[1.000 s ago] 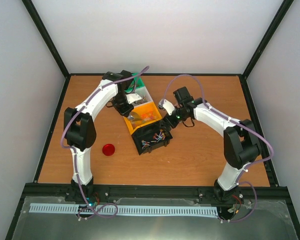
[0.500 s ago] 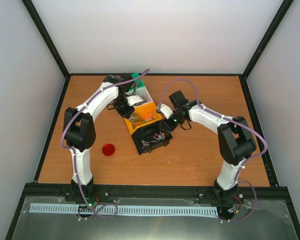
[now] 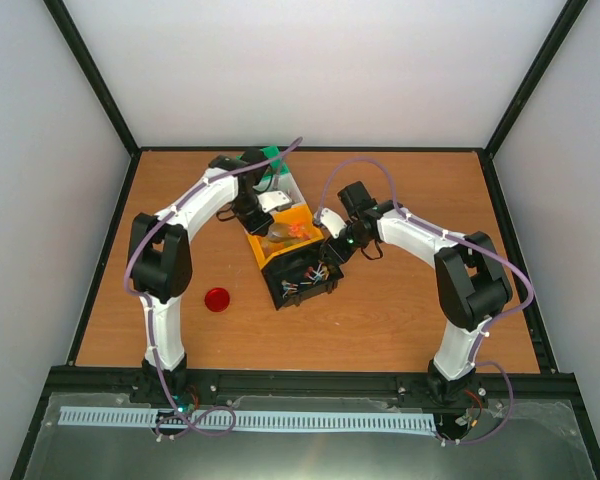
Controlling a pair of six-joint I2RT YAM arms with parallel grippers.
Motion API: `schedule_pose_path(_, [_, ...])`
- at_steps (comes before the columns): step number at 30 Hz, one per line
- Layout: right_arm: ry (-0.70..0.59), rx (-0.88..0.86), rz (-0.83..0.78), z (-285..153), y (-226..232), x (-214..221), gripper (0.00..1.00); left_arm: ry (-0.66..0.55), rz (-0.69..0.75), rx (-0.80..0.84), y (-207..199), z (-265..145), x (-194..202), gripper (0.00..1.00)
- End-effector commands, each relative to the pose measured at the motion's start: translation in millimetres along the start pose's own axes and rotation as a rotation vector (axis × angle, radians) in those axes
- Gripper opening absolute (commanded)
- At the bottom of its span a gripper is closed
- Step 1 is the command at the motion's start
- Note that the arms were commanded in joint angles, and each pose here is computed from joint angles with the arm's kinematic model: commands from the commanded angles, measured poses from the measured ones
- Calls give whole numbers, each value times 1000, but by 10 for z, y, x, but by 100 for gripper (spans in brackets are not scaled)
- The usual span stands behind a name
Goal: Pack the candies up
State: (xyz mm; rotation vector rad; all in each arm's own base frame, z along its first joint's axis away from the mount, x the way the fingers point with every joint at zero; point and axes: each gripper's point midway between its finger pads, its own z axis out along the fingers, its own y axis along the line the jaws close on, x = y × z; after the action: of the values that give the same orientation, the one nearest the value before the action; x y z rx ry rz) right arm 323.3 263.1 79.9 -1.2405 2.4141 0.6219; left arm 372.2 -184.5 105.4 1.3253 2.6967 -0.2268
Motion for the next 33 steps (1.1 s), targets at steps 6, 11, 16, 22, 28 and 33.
schedule_pose_path(6, [-3, -40, -61, 83, 94, -13, 39, -44, 99, 24, 2, 362, -47, 1])
schedule_pose_path(11, [-5, -45, -67, 83, 103, -15, 38, -152, 133, 35, -15, 458, -202, 1])
schedule_pose_path(16, [-6, -49, -67, 81, 111, -15, 38, -235, 136, 59, -51, 524, -298, 1])
schedule_pose_path(22, [-2, -50, -70, 77, 118, 3, 38, -367, 129, 74, -8, 380, -425, 1])
schedule_pose_path(28, [0, -49, -66, 73, 118, 6, 39, -570, 119, 92, 97, 192, -449, 1])
schedule_pose_path(33, [3, -50, -50, 81, 115, 10, 39, -638, 153, 124, 93, 34, -424, 1])
